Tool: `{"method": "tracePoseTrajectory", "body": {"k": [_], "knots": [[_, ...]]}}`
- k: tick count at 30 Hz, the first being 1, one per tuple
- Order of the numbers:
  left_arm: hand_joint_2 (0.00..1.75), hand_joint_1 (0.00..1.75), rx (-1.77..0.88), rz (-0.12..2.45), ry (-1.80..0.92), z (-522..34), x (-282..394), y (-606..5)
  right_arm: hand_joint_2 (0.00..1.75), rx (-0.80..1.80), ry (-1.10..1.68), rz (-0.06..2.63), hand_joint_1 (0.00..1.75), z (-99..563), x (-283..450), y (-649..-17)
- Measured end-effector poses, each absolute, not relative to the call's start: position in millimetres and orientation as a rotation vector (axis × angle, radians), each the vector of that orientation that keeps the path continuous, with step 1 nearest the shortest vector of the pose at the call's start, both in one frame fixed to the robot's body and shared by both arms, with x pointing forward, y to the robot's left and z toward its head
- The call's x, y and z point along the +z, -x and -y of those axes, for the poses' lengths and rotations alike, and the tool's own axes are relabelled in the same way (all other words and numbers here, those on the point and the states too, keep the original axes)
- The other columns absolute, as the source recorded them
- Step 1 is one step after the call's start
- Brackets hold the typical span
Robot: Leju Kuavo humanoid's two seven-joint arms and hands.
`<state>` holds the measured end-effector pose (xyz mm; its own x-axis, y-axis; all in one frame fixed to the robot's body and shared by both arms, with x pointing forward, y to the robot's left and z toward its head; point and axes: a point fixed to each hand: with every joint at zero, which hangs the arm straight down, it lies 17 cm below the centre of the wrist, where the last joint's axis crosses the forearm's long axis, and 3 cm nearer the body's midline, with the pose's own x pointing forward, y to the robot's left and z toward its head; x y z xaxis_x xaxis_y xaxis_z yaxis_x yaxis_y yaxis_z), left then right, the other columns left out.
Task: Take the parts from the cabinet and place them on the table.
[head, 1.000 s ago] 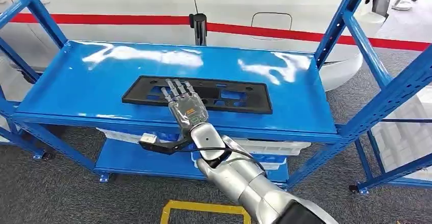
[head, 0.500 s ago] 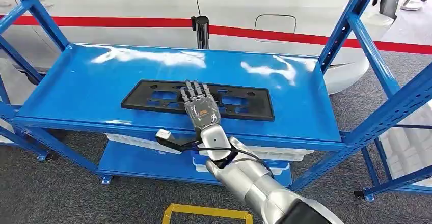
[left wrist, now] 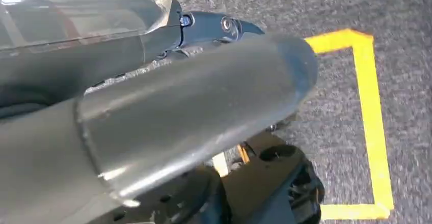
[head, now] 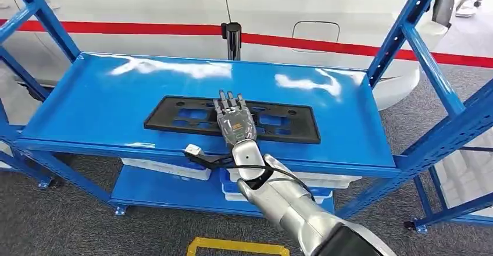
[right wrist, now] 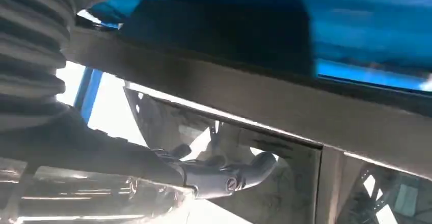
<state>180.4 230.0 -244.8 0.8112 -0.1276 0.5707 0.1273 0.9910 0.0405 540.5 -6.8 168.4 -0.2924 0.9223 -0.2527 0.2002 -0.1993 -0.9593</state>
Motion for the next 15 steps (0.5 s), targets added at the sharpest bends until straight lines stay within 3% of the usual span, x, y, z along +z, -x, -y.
{"method": "tracePoseTrajectory", "body": {"k": [2, 3, 7, 11, 13, 15], "knots": [[0.0, 0.0, -0.136, 0.606, -0.014, -232.6, -245.5, -180.2, 1.75, 1.551, 1.332, 1.467, 0.05, 5.5, 168.1, -540.7], [0.0, 0.0, -0.135, 0.605, -0.019, -233.5, -245.7, -180.1, 1.75, 1.553, 1.326, 1.469, 1.22, 4.4, 167.7, -540.4], [0.0, 0.0, -0.136, 0.606, -0.03, -235.5, -245.9, -180.4, 1.75, 1.57, 1.306, 1.469, 1.52, 1.2, 163.4, -538.6], [0.0, 0.0, -0.139, 0.601, -0.054, -239.7, -246.9, -180.3, 1.75, 1.582, 1.296, 1.46, 1.47, -0.3, 159.3, -537.1], [0.0, 0.0, -0.142, 0.596, -0.064, -241.4, -247.5, -179.7, 1.75, 1.585, 1.292, 1.463, 1.64, -1.8, 159.3, -536.5], [0.0, 0.0, -0.149, 0.596, -0.082, -244.4, -247.8, -180.0, 1.75, 1.591, 1.28, 1.467, 1.64, -3.7, 156.9, -534.8]]}}
